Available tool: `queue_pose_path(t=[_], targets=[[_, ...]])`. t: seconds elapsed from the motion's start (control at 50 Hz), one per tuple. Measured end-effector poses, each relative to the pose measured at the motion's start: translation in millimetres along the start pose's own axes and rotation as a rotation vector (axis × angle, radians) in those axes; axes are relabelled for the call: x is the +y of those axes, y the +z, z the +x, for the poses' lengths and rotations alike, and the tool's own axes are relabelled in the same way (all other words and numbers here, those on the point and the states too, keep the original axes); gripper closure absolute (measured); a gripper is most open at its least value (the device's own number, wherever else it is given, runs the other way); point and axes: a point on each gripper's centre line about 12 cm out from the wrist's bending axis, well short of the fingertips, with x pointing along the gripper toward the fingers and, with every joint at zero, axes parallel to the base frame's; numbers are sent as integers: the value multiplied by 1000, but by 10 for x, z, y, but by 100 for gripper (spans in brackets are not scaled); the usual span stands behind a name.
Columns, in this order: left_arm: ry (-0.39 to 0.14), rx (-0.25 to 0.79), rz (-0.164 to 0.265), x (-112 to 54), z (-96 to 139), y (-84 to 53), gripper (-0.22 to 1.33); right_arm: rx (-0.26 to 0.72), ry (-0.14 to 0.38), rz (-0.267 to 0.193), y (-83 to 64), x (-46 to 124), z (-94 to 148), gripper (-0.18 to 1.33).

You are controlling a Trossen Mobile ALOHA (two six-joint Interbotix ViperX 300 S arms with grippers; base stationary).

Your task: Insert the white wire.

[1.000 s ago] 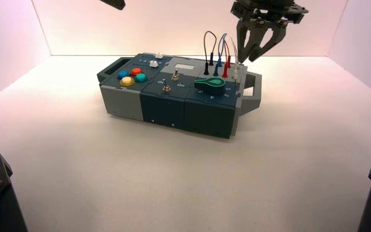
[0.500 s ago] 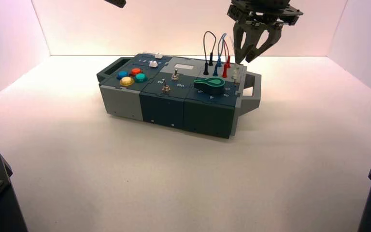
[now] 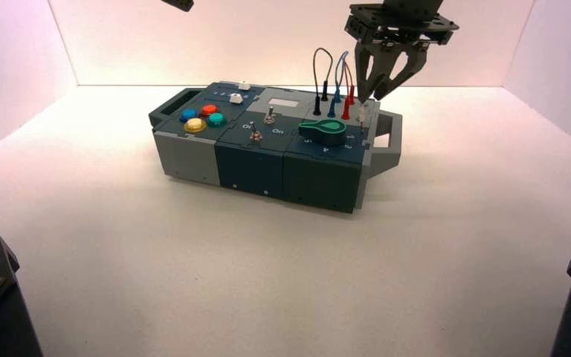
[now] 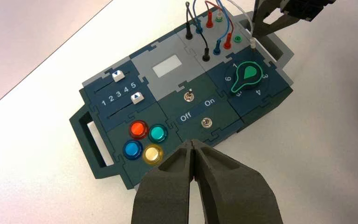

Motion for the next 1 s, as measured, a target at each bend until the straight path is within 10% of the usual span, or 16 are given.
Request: queue_pose_path(t=[1.0], targets=[[2, -6, 0, 1, -8, 6, 128, 23, 3, 3, 58, -11, 115, 30]])
